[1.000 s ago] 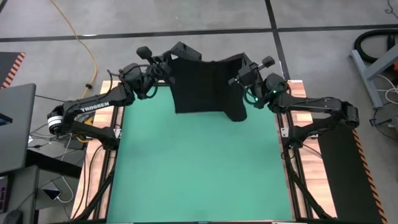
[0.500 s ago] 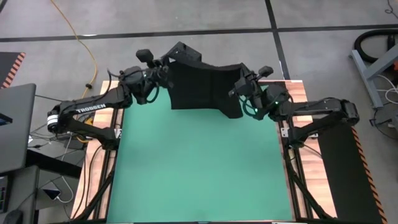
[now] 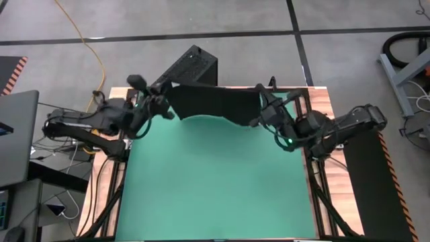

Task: Roll towel into tight, uniform cylinder
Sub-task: Fold the black towel

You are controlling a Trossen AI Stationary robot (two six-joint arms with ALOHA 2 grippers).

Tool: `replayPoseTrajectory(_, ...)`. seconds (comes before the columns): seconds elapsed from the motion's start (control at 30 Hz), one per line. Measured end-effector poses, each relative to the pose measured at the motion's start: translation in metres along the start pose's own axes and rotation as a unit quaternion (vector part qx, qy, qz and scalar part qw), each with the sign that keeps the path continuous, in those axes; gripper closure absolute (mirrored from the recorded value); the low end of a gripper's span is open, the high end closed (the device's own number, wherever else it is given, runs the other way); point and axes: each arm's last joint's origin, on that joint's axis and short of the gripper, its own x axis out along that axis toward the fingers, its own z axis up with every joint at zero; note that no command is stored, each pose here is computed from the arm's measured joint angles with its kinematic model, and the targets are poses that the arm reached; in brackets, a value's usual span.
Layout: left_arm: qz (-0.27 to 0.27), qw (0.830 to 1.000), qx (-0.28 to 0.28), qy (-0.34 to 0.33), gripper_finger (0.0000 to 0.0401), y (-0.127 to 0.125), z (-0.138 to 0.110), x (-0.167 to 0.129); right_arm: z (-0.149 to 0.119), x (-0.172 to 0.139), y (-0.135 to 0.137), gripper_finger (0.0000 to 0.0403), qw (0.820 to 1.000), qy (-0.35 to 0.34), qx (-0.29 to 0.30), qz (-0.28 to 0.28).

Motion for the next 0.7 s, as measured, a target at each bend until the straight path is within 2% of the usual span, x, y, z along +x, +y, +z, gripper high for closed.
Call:
replayPoseTrajectory(0.17, -0.018, 1.0, 0.002, -0.019, 0.0401, 0.005, 0.007, -0.026, 0.021, -0.022, -0.01, 0.0403, 0.996, -0.071, 0.043, 0.042)
replayPoseTrajectory(0.27, -0.022, 0.999, -0.011, -0.025, 0.0401, 0.014, 0.011, -0.033, 0.031, -0.028, -0.02, 0.0403, 0.992, -0.086, 0.071, 0.051)
replayPoseTrajectory(0.43, -0.012, 0.999, -0.042, -0.019, 0.0401, 0.027, 0.013, -0.029, 0.03, -0.017, -0.026, 0.0403, 0.994, -0.032, 0.098, 0.025)
replayPoseTrajectory(0.57, -0.005, 0.998, -0.062, 0.005, 0.0401, 0.021, 0.005, -0.014, 0.018, 0.003, -0.019, 0.0403, 0.994, 0.031, 0.103, -0.011)
replayPoseTrajectory(0.63, -0.022, 0.998, -0.053, 0.017, 0.0401, 0.011, -0.003, -0.006, 0.009, 0.014, -0.01, 0.0403, 0.994, 0.057, 0.092, -0.022)
replayPoseTrajectory(0.7, -0.062, 0.996, -0.056, 0.021, 0.0401, 0.0, -0.013, 0.003, -0.001, 0.025, 0.0, 0.0403, 0.993, 0.085, 0.077, -0.031)
